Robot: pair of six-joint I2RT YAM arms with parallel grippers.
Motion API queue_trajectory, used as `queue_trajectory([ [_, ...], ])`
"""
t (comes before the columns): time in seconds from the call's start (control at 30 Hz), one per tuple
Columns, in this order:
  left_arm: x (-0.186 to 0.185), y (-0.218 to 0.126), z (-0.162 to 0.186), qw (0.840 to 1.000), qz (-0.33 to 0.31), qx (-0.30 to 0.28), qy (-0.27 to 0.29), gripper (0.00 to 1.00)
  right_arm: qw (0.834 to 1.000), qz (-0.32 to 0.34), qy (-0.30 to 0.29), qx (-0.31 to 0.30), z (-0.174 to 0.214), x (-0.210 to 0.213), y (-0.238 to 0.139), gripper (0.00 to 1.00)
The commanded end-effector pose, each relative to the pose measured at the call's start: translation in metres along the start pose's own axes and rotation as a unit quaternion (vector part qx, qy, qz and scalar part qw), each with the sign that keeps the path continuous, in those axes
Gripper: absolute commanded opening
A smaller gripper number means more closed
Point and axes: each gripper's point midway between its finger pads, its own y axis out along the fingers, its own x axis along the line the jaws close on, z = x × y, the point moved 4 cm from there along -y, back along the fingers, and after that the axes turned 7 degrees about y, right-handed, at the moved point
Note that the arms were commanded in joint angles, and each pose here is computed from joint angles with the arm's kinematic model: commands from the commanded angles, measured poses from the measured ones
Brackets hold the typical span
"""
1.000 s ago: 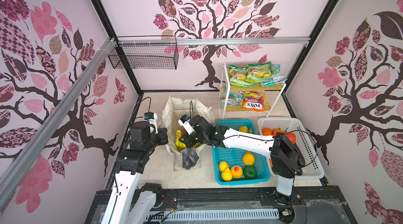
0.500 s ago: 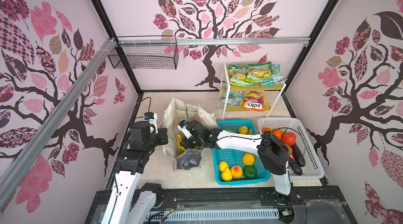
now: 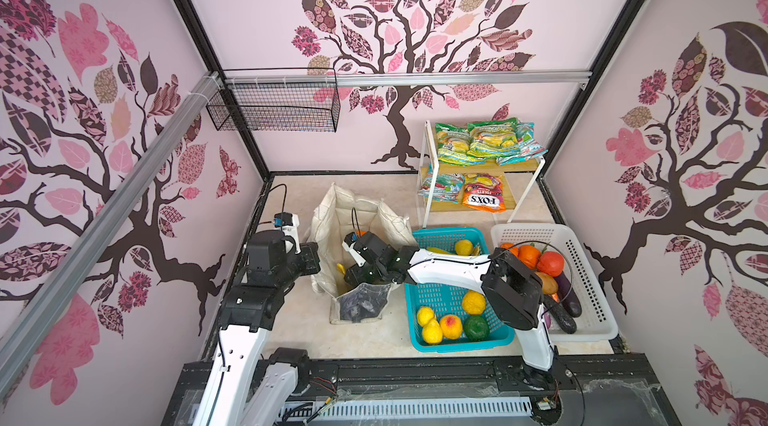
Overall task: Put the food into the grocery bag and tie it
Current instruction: 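Lower the bananas into the bag and open the right gripper, then move the right gripper back over the teal basket toward a yellow pear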
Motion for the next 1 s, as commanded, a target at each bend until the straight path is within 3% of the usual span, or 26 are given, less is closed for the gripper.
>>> queue_trajectory([
  [0.0,0.002,0.002,0.002,1.0,-0.006,-0.001,0.002,0.0,1.0,0.004,0.006,-0.017,-0.011,0.003,-0.018,0.71],
  [0.17,0.003,0.003,0.004,1.0,-0.009,0.003,0.001,0.0,0.997,-0.014,0.005,-0.072,-0.037,0.021,-0.068,1.0],
  [0.37,0.007,0.003,0.004,1.0,-0.024,0.005,-0.002,0.0,0.989,-0.023,0.025,-0.143,-0.066,0.036,-0.135,1.0],
  [0.57,0.006,0.003,0.004,1.0,-0.021,0.006,-0.002,0.0,0.976,-0.023,0.061,-0.206,-0.057,0.025,-0.197,1.0],
  [0.67,0.006,0.003,0.004,1.0,-0.019,0.006,-0.001,0.0,0.968,0.019,0.082,-0.238,-0.048,0.007,-0.228,1.0],
  [0.8,0.004,0.0,0.002,1.0,-0.012,-0.006,0.005,0.0,0.943,0.133,0.138,-0.273,-0.03,-0.036,-0.262,1.0],
  [0.87,0.004,0.002,0.003,1.0,-0.012,-0.001,0.003,0.0,0.939,0.166,0.126,-0.272,-0.016,-0.051,-0.271,1.0],
  [0.97,0.005,0.007,0.004,1.0,-0.014,0.014,0.002,0.0,0.95,0.174,0.065,-0.251,0.007,-0.06,-0.277,0.99],
])
